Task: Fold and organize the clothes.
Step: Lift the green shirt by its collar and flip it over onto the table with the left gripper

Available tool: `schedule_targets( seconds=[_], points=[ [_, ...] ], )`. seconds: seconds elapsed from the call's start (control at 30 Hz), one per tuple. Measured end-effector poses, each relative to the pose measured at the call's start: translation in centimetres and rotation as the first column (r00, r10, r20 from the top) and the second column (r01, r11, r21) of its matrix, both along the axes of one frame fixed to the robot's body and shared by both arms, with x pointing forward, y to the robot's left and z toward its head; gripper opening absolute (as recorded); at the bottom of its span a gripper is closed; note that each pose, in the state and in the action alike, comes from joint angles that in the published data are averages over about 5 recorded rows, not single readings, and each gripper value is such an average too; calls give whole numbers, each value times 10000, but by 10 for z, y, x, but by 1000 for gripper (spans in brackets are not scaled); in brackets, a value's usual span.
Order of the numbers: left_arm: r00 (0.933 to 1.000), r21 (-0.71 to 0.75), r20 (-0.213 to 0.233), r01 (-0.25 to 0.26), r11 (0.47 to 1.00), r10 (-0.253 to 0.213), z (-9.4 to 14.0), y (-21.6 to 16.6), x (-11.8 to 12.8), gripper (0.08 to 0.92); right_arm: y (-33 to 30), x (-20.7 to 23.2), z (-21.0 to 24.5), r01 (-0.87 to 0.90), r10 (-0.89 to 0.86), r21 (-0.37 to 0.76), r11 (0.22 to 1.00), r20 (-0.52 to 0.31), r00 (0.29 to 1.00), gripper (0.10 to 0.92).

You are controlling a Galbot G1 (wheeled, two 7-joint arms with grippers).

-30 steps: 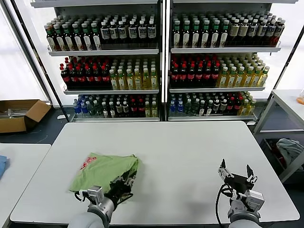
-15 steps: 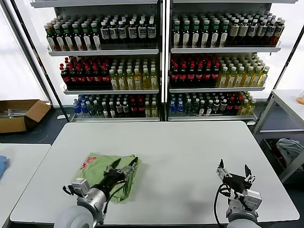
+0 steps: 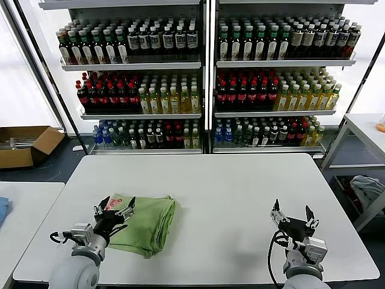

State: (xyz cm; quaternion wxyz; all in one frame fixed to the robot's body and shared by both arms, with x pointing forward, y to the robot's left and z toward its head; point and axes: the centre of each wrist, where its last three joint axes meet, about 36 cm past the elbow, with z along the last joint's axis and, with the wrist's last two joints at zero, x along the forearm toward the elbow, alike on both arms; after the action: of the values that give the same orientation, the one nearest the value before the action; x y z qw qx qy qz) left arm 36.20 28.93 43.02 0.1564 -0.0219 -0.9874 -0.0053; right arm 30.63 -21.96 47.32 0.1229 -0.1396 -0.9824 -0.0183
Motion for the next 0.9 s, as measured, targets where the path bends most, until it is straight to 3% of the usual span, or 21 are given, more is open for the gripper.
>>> schedule_targets(
  seconds=[0.4,0.9],
  points=[
    [9976,473,-548,-389,9981,415,-19,29,7,823,2,0,-1,-88,88,47,10000,-6,10000,823],
    [9862,-500,-1586,-568,9971,482,-39,47,9,823,4,-3,0,-148,148,57,9999,-23,9999,823]
  ],
)
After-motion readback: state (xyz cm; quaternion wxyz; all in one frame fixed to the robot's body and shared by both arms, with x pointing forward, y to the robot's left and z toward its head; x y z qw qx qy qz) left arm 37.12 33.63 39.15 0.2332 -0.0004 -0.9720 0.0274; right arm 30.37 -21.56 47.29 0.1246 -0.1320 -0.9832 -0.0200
